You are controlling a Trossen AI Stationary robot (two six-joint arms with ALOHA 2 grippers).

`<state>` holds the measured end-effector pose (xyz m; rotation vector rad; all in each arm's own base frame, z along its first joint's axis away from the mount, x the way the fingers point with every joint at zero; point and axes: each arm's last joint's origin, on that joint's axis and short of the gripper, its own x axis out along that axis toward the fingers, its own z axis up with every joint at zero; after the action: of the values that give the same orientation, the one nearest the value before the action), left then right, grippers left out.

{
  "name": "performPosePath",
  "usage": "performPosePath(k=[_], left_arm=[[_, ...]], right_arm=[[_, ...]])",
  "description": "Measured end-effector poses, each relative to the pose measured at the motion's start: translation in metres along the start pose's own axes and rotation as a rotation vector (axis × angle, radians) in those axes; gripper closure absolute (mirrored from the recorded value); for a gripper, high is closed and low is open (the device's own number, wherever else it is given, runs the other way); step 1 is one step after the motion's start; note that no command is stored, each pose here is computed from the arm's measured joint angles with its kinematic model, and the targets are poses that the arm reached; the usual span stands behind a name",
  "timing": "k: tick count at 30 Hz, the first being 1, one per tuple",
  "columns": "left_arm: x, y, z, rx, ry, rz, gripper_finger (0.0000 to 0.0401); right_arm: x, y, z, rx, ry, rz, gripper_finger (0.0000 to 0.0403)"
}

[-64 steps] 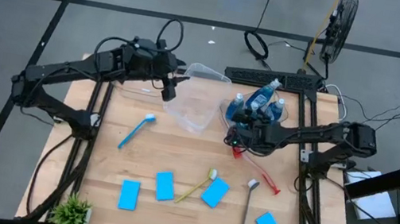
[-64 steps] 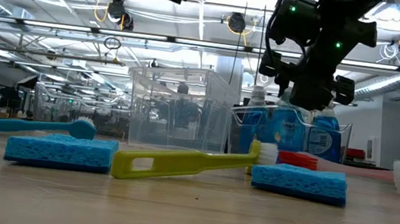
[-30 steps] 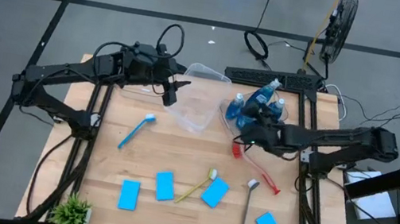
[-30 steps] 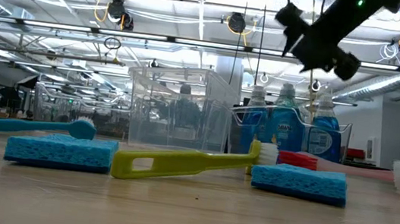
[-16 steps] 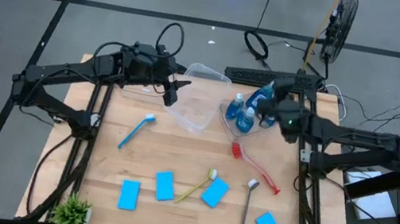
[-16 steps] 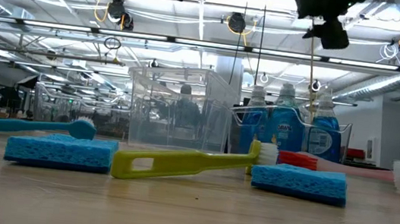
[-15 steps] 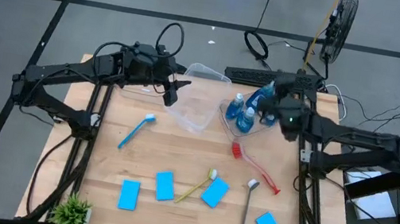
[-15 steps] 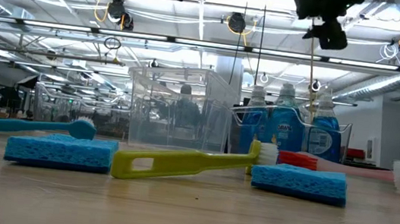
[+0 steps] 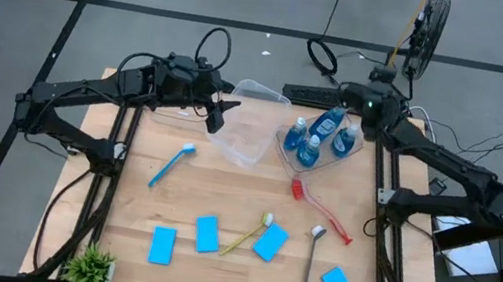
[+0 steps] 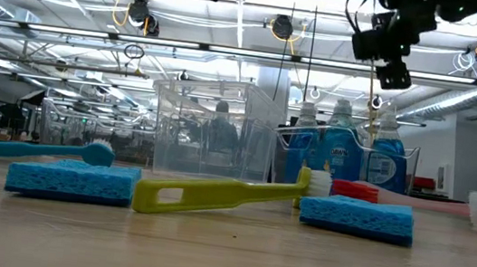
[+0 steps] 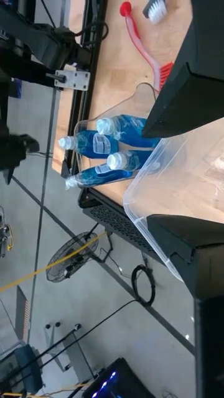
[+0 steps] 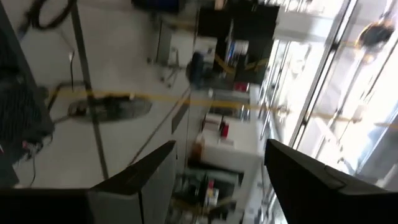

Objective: Pick & Place Kitchen Sink Supplies
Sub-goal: Adjust the blue soap dispenser in the right transparent bin

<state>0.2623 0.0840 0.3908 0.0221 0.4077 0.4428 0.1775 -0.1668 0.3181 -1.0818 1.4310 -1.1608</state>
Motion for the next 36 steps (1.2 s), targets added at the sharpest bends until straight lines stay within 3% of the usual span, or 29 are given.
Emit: performPosePath(k=[6, 14, 20, 23, 27, 30, 36], left_arm=[[0.0, 0.0, 0.0, -0.002, -0.001, 0.001, 0.0187], [0.0, 0.001, 0.0, -0.003, -0.005, 0.005, 0.0187], [0.001, 0.01, 0.0, -0.014, -0.001, 0.033, 0.0187], [0.002, 0.015, 0.0, -0.017, 0.001, 0.049, 0.0187], [0.002, 0.019, -0.001, -0.002, 0.004, 0.057, 0.0187], [0.003, 0.023, -0.001, 0.009, 0.006, 0.069, 0.0187], [0.003, 0.032, -0.002, 0.038, 0.014, 0.097, 0.0187]], right_arm=[[0.023, 0.004, -0.009, 0.022, 0.092, 0.024, 0.017], [0.025, -0.005, -0.011, 0.305, 0.052, 0.031, 0.017], [0.026, -0.028, -0.02, 0.684, -0.173, 0.329, 0.017], [0.03, -0.04, -0.025, 0.809, -0.254, 0.392, 0.017], [0.039, -0.046, -0.037, 0.933, -0.269, 0.551, 0.017], [0.051, -0.037, -0.044, 0.996, -0.241, 0.731, 0.017], [0.072, -0.019, -0.044, 1.096, -0.187, 0.932, 0.017]])
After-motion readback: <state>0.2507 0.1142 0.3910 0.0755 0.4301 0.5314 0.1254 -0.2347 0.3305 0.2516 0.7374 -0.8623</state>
